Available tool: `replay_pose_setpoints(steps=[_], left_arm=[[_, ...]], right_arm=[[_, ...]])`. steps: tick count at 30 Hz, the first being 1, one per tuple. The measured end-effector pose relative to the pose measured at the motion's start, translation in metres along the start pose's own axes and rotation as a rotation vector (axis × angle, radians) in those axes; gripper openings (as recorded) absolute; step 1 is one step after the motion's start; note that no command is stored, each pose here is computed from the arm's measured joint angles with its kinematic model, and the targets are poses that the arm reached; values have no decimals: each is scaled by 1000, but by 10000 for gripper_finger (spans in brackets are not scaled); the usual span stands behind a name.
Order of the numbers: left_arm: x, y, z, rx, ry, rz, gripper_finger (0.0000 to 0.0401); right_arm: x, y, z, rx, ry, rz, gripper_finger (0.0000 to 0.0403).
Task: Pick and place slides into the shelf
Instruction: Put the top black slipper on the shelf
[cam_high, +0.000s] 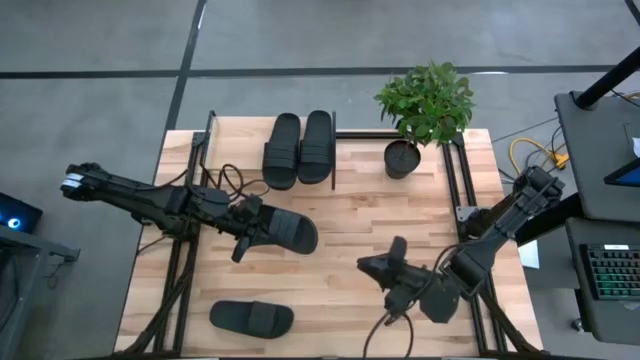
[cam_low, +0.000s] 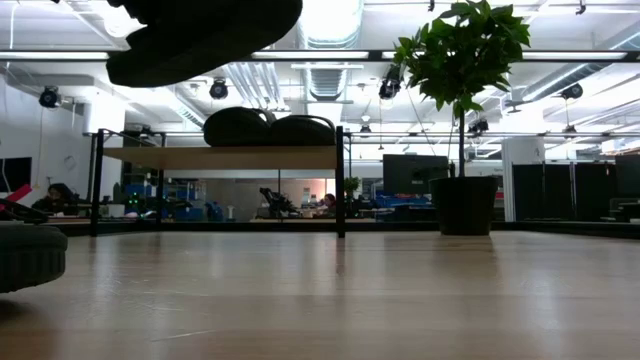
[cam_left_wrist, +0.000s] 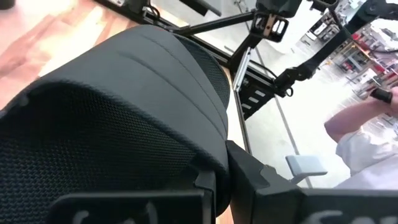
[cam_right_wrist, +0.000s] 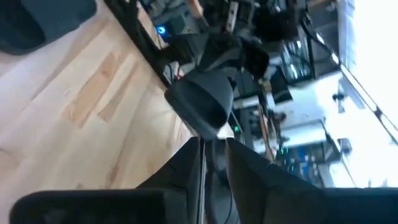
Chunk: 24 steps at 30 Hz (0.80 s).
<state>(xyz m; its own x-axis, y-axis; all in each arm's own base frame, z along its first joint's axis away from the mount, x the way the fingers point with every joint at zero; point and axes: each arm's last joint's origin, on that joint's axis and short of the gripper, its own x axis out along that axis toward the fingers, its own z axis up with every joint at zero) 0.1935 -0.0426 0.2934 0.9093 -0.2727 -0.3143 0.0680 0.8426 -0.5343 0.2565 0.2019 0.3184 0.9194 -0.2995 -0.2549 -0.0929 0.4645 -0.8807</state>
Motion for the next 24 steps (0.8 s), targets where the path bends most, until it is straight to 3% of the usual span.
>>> replay_pose_setpoints(steps=[7, 12, 24], left_arm=[[6, -2, 2, -3, 31, -25, 0], [11, -6, 9, 3, -8, -52, 0], [26, -9, 15, 15, -82, -121, 0]], right_arm=[[19, -6, -8, -100, -58, 104, 150], [33, -12, -7, -154, -96, 83, 191], [52, -16, -14, -298, -120, 105, 201]])
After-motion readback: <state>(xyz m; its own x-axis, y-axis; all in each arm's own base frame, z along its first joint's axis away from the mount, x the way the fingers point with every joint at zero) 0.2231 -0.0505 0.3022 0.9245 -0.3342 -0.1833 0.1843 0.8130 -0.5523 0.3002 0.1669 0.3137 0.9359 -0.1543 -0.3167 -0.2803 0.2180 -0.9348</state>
